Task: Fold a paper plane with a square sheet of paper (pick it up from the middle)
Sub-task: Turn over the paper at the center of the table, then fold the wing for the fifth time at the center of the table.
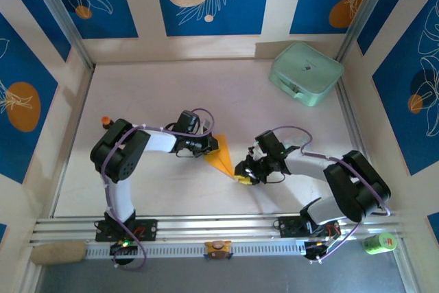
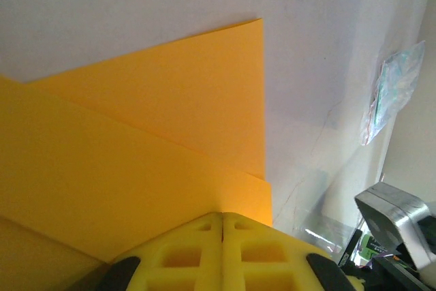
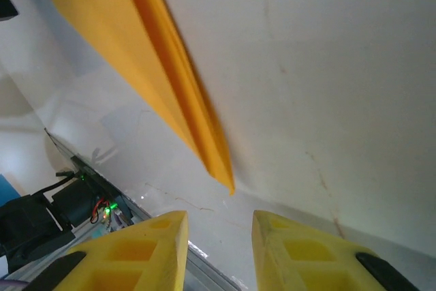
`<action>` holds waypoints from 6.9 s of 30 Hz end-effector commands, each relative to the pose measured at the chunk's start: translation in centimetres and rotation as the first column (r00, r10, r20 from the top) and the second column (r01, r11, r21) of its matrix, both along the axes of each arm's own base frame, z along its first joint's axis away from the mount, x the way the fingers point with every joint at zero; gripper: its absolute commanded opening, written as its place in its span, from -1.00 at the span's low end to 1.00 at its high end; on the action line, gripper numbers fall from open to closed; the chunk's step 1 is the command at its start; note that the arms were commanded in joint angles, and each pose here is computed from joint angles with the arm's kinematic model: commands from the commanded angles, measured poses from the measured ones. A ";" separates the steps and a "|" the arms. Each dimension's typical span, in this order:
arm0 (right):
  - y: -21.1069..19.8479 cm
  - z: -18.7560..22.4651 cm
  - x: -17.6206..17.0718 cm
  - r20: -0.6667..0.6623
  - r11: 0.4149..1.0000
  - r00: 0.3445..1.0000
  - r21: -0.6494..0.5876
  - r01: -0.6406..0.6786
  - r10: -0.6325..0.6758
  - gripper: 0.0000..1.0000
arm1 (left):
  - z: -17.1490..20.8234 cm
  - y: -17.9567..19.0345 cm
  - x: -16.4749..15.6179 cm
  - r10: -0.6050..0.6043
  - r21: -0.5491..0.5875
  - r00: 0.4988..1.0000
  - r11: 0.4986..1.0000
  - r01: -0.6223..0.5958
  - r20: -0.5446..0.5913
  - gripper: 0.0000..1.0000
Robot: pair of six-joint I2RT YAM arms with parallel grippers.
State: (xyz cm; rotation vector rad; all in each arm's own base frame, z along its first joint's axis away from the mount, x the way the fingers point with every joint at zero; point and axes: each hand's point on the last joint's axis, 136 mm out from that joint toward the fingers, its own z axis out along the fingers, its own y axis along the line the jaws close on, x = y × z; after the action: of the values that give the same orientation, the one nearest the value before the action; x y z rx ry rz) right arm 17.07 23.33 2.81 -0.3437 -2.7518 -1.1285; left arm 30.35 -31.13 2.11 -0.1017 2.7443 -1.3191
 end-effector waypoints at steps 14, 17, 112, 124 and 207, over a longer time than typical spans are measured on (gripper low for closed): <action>2.3 0.7 2.4 0.034 0.996 0.999 0.085 0.012 -0.015 -0.40 | -2.1 1.9 -0.6 0.047 0.081 0.997 0.996 -0.043 -0.053 -1.00; 2.4 0.8 2.7 0.043 0.997 0.999 0.082 0.012 -0.016 -0.40 | -2.1 2.0 -0.6 0.049 0.083 0.998 0.996 -0.045 -0.051 -1.00; 5.3 6.4 4.5 0.518 0.927 0.771 -0.155 -0.343 0.371 -0.71 | 12.7 14.2 1.0 0.318 0.225 0.780 0.838 -0.497 0.539 -0.10; 5.6 2.6 5.8 0.348 0.947 0.886 -0.016 -0.321 0.307 -0.98 | 12.1 13.1 0.8 0.296 0.212 0.808 0.867 -0.450 0.509 -0.37; 2.8 -3.8 5.3 -0.144 0.957 0.946 -0.028 0.290 -0.291 -1.00 | 4.5 -1.3 0.9 0.002 0.011 0.993 1.000 -0.003 0.119 -0.76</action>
State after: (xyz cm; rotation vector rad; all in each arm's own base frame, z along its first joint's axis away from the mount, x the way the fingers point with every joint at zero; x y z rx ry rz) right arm 24.79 28.07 1.80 -0.6449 -2.6924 -1.3215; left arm 31.14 -31.84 6.55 -0.0541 2.6341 -1.2596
